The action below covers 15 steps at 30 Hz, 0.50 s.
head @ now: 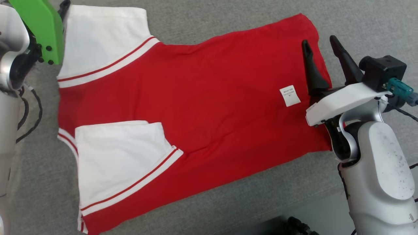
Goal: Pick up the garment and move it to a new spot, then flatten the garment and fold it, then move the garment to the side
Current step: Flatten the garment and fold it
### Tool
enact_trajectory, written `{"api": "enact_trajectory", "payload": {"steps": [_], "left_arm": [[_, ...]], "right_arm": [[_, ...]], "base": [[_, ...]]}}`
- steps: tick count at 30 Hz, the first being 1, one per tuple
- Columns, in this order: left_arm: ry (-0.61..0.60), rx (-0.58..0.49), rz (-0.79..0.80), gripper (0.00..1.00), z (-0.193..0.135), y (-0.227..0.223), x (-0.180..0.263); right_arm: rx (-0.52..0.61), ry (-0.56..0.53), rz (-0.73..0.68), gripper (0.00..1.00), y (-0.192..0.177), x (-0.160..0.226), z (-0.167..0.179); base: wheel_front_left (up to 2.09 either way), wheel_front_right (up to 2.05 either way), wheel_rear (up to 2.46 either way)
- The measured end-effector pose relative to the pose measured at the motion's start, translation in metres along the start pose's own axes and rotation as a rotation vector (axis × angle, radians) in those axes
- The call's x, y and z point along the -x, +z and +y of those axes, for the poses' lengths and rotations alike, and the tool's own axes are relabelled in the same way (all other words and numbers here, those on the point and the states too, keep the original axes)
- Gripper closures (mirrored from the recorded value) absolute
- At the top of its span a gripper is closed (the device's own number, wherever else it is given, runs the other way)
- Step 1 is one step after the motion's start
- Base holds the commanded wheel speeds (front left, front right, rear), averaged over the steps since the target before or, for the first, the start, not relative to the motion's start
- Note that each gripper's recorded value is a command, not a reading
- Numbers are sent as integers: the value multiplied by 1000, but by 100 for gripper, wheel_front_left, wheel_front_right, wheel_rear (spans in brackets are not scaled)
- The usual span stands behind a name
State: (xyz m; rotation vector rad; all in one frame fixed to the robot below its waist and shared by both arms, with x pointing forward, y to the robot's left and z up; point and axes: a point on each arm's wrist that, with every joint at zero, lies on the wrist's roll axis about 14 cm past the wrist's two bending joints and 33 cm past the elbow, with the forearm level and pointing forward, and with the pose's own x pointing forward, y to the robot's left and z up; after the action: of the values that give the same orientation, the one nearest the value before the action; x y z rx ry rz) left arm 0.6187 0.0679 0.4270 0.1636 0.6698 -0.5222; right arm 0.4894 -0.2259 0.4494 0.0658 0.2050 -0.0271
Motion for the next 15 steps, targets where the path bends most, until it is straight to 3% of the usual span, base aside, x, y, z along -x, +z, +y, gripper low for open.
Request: {"api": "enact_trajectory", "payload": {"steps": [8, 14, 15], "left_arm": [[-74, 60, 178, 0, -12, -45, -45], [-77, 94, 209, 0, -12, -52, -58], [-76, 98, 211, 4, -12, -52, -58]], "right_arm": [[39, -73, 27, 0, -12, 2, -30], [54, -109, 50, 0, -20, 3, -44], [60, -108, 45, 0, -17, 1, -44]], "base": [[0, 0, 0], [0, 0, 0], [0, 0, 0]]}}
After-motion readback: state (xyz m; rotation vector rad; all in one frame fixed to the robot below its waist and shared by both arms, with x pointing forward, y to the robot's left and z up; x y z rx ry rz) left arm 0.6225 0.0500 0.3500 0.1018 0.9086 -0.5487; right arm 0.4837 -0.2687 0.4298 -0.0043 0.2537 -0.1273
